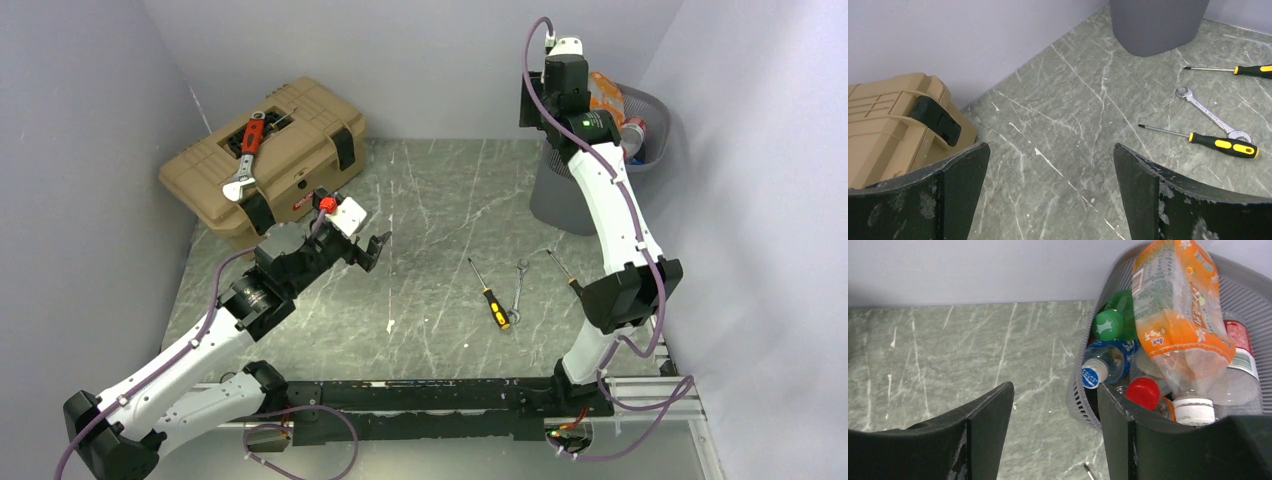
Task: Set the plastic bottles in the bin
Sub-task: Move the trash bin to the center of the board.
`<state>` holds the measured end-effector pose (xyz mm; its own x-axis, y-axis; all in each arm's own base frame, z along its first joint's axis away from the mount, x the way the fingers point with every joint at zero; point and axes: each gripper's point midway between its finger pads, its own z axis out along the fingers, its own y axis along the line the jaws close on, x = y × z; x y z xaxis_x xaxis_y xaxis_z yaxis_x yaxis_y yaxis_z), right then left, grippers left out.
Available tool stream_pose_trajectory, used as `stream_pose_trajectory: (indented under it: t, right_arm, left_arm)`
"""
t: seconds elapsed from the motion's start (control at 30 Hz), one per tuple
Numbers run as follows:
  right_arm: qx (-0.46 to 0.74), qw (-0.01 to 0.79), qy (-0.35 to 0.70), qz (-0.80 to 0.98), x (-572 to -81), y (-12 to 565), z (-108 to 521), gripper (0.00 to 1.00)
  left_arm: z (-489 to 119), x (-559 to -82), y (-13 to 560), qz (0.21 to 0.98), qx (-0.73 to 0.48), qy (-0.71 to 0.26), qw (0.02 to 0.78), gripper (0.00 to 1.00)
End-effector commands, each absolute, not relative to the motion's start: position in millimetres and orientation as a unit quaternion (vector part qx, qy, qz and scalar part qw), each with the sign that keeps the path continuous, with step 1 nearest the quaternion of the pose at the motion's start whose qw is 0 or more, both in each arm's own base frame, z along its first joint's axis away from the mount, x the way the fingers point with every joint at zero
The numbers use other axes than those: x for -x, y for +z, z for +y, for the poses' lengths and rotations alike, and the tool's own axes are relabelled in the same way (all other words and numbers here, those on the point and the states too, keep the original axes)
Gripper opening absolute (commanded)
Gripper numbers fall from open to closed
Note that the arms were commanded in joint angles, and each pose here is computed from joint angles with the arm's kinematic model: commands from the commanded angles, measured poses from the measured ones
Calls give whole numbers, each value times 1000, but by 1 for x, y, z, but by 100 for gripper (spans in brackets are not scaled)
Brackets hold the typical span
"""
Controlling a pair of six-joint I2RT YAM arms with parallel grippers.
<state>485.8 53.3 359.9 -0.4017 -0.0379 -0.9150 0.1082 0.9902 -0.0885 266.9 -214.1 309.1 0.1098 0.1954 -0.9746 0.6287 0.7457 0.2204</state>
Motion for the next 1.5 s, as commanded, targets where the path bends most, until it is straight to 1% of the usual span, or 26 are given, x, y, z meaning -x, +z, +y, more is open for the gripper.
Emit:
stream_pose_trajectory:
  t: [0.0, 0.17, 0.2, 0.53, 0.6, 0.87, 1.03, 1.17, 1.27, 1.33, 1.47]
  right_arm:
    - [-36, 553, -99, 827, -490, 366, 42, 64]
    - [-35, 536, -120, 835, -490, 349, 36, 54]
    - [-35, 533, -121, 837, -489, 346, 36, 53]
    - [-24, 487, -145, 861, -490, 304, 31, 53]
    - [-20, 485, -146, 862, -490, 302, 31, 51]
    - [-10, 467, -145, 872, -492, 285, 33, 34]
    - [-9, 462, -146, 875, -492, 280, 33, 27]
    - [-10, 467, -139, 873, -491, 286, 35, 16]
    - [-9, 473, -133, 871, -491, 294, 39, 5]
    - [-5, 478, -129, 869, -490, 301, 43, 0]
    - [11, 495, -114, 861, -489, 314, 61, 0]
  left_arm:
    - [-216, -265, 335, 625, -309, -172, 696, 99]
    - [-218, -263, 335, 625, -311, -178, 693, 100]
    - [-219, -262, 335, 625, -312, -179, 693, 100]
    - [-221, -258, 337, 621, -316, -183, 694, 100]
    - [-222, -257, 337, 620, -318, -183, 693, 99]
    - [-223, -257, 337, 620, -319, -183, 693, 99]
    - [-223, -256, 337, 619, -318, -183, 694, 100]
    - [-223, -256, 337, 620, -318, -185, 694, 99]
    - [-224, -256, 338, 619, -318, -186, 694, 99]
    - [-223, -256, 338, 619, -318, -185, 694, 99]
    - [-223, -257, 337, 621, -318, -183, 693, 100]
